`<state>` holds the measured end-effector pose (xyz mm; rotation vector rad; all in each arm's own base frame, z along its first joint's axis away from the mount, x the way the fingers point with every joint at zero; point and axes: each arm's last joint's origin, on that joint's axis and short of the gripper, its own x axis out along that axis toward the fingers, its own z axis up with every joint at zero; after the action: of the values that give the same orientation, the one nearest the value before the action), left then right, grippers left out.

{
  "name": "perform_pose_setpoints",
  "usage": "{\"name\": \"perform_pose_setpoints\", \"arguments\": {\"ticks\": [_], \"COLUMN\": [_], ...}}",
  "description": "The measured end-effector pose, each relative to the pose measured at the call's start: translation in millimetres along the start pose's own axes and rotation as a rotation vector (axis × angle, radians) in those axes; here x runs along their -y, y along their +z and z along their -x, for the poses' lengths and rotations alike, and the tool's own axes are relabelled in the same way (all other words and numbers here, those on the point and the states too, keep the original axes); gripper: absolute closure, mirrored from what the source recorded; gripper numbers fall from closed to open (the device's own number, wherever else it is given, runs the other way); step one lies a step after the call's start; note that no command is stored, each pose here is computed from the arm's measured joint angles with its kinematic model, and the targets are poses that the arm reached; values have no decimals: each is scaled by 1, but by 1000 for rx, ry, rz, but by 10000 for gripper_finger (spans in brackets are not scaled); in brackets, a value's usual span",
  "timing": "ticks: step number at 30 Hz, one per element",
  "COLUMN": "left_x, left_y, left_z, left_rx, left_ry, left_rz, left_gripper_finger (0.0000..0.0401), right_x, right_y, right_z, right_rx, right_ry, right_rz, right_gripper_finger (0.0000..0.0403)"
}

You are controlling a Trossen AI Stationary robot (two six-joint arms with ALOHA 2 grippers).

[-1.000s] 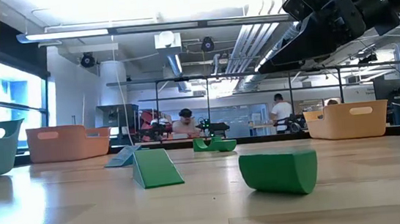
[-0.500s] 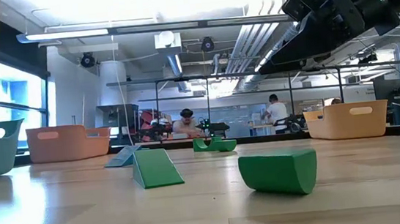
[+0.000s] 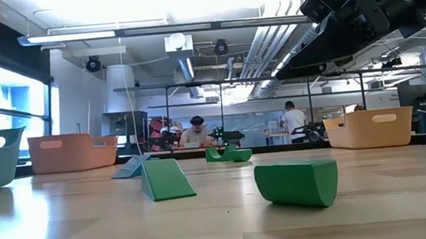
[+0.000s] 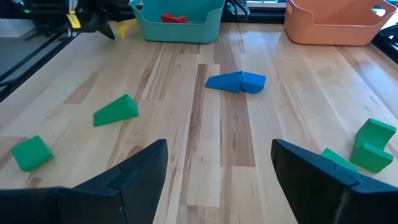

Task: Sort blocks by size
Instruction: Put the yellow arch block into the blue bin

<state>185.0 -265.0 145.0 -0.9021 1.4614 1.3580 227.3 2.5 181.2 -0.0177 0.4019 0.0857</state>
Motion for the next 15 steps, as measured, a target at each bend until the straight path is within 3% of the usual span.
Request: {"name": "perform_pose_setpoints", "arguments": {"ticks": [10,15], "left_x": [-4,0], "left_y": [14,10], "left_z": [-9,-7], "left_rx": [10,27], "left_ry": [-1,-71], "left_rz": [-2,-112], "left_gripper_finger": [162,163], "right_x": [0,0], "right_y": [-2,-2], "right_z": [0,0], "right_rx": [-16,-20], "right_ry": [0,0], "right_rz": [-35,-39], "right_gripper_finger": [122,122]}}
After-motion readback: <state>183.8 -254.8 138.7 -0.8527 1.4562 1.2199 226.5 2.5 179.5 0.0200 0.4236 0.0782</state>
